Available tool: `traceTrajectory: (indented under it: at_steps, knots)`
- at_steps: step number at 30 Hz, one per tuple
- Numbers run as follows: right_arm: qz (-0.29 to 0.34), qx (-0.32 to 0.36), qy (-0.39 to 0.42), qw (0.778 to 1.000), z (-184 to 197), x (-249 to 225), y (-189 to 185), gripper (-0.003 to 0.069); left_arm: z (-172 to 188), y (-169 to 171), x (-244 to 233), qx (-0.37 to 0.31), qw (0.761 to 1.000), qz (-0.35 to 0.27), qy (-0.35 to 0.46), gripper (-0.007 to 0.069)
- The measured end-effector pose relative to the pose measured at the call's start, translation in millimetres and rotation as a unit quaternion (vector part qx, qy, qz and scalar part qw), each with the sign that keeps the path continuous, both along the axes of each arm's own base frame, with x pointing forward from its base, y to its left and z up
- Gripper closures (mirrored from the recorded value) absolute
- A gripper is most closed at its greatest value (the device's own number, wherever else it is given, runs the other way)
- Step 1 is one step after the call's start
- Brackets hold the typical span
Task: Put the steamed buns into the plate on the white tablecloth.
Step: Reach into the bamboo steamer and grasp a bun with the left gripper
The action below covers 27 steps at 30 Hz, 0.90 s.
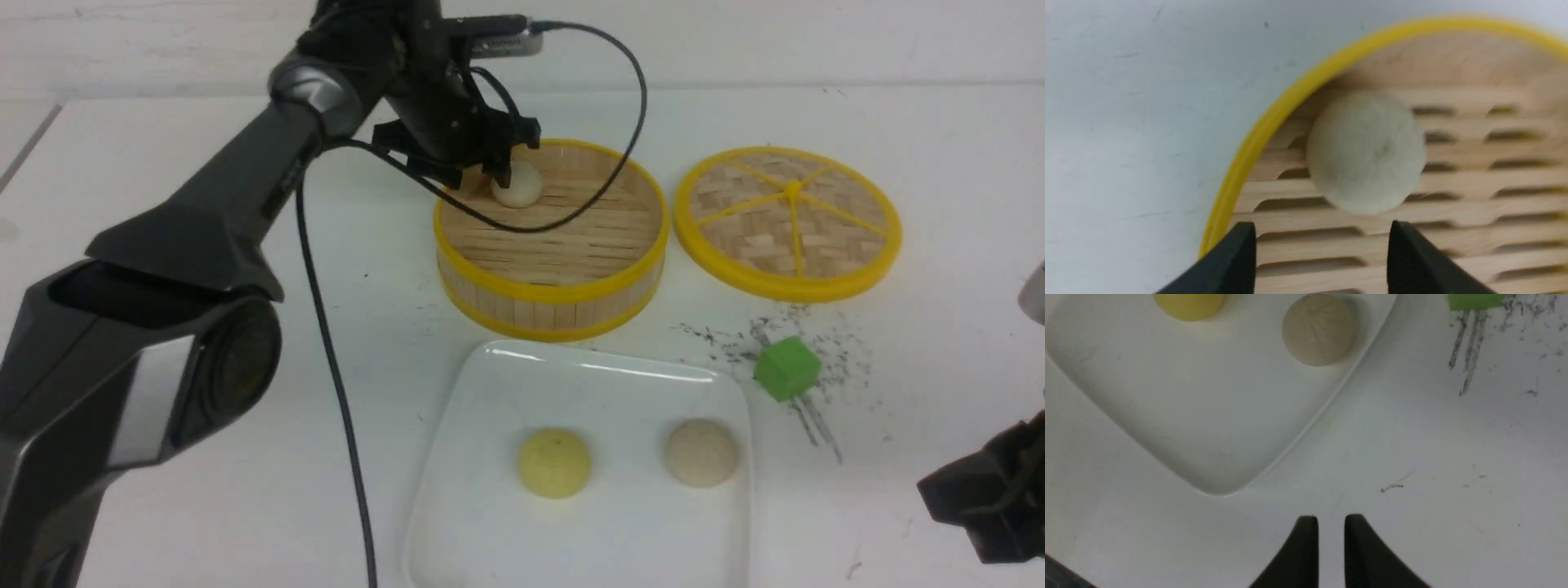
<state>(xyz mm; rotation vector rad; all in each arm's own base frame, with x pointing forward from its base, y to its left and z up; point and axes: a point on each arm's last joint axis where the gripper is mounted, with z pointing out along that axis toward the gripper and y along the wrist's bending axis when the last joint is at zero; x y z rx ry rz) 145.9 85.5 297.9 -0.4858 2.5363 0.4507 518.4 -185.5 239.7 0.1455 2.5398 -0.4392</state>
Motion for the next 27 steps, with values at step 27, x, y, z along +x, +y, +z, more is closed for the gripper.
traceTrajectory:
  at_steps: [27]
  knots:
    - [-0.013, 0.021, -0.017, 1.000, 3, 3, 2, 0.0513, -49, 14, 23, -0.172, 0.984, -0.014, 0.048, 0.0184]
